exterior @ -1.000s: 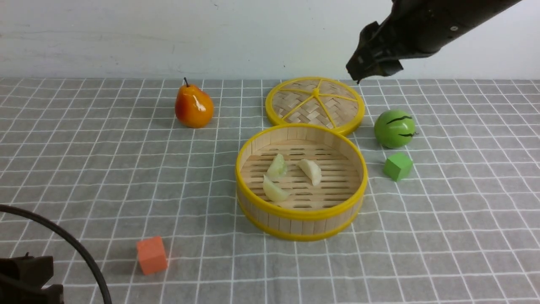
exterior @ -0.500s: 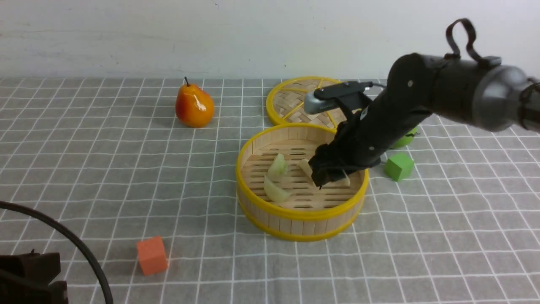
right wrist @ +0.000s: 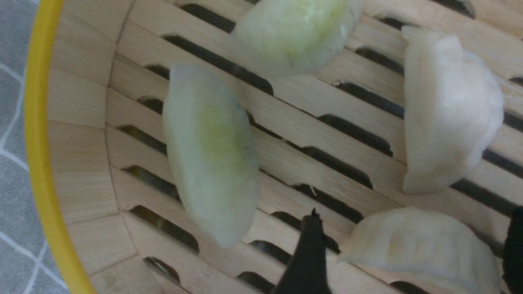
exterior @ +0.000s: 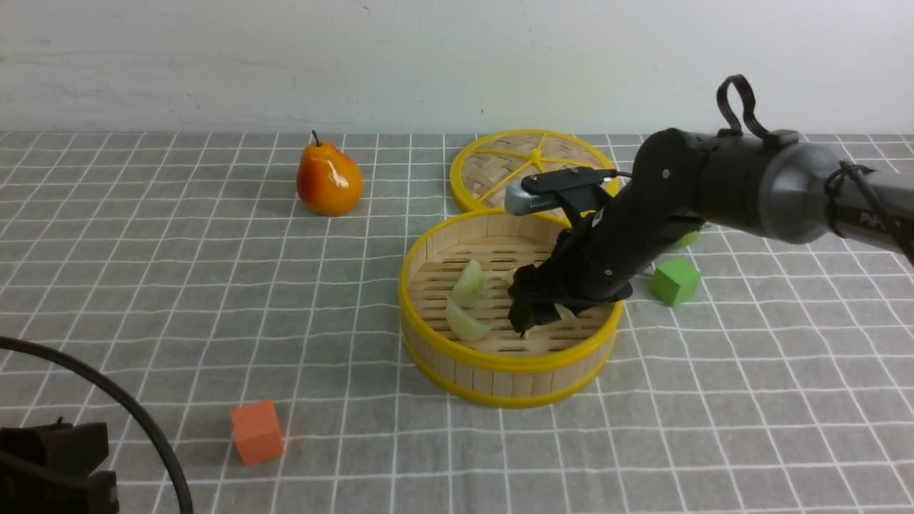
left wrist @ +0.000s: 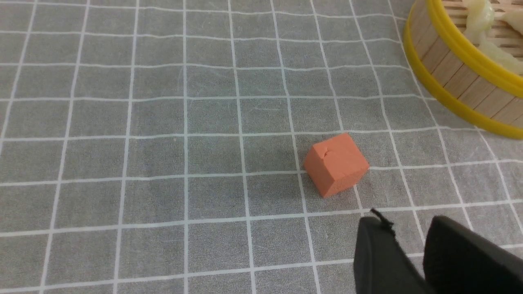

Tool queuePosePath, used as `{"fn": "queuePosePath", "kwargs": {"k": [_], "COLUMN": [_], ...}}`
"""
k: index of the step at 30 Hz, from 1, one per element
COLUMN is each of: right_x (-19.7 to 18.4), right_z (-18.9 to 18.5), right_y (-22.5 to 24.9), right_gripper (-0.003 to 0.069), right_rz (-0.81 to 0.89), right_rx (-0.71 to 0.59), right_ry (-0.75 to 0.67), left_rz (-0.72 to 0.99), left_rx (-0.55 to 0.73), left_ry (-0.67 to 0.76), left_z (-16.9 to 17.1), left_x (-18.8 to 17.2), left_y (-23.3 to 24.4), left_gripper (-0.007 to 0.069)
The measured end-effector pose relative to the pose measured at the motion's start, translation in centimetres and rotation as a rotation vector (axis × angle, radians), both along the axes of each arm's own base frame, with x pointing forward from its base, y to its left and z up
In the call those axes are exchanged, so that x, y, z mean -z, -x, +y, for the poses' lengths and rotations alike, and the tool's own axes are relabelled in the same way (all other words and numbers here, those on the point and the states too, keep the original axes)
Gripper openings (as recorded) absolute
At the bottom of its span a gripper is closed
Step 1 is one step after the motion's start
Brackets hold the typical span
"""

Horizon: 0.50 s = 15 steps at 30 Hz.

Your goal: Put the dumplings into the steamer on the table with the grey tablecloth.

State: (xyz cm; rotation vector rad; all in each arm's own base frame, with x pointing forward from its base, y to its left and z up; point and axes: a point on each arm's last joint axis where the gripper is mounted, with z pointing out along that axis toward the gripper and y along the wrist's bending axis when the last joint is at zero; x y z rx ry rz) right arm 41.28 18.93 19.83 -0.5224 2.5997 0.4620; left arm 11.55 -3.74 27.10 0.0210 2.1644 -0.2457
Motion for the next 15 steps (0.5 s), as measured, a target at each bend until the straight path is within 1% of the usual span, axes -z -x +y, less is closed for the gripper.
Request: {"fn": "queuePosePath", "kwargs": {"k": [2, 5, 7, 8, 9, 11, 12, 13, 14, 15], "right_x": [-0.9, -2.9, -5.5, -7.5, -8.3, -13.5, -14.9, -17.6, -19.5, -21.6], "right_z": [0.1, 0.1, -0.2, -0.7, -0.8, -2.4, -2.9, -4.1, -4.8, -6.0], "right_y": [0.0, 0.1, 0.7, 1.4, 1.7, 4.2, 4.9, 6.7, 8.1, 9.8], "right_gripper": [0.0627, 0.0622, 0.0593, 0.0565, 0.0554, 0.0476, 0.0431, 0.0379, 0.0335, 0.0275], "right_rz": [-0.006, -0.034, -0.076, -0.112, -0.127, -0.227, -0.258, -0.314, -0.349, -0.399], "right_rx": [-0.004, -0.016, -0.037, -0.048, -0.059, -0.088, -0.090, -0.086, -0.073, -0.045], "right_ry": [-0.011, -0.022, -0.013, 0.011, 0.012, 0.067, 0.092, 0.127, 0.137, 0.156], "left_rz": [-0.001, -0.001, -0.001, -0.001, -0.001, -0.001, -0.001, -0.001, -0.001, -0.001], "left_rx": [0.000, 0.000, 0.000, 0.000, 0.000, 0.000, 0.000, 0.000, 0.000, 0.000], "left_ry": [0.000, 0.000, 0.000, 0.000, 0.000, 0.000, 0.000, 0.000, 0.000, 0.000], "left_z": [0.0, 0.0, 0.0, 0.0, 0.0, 0.0, 0.0, 0.0, 0.0, 0.0], "left_x": [0.0, 0.0, 0.0, 0.0, 0.0, 0.0, 0.0, 0.0, 0.0, 0.0], "left_y": [0.0, 0.0, 0.0, 0.0, 0.0, 0.0, 0.0, 0.0, 0.0, 0.0], "left_gripper": [0.0180, 0.0183, 0.0184, 0.0185, 0.0185, 0.0187, 0.0188, 0.0190, 0.0193, 0.0194]}}
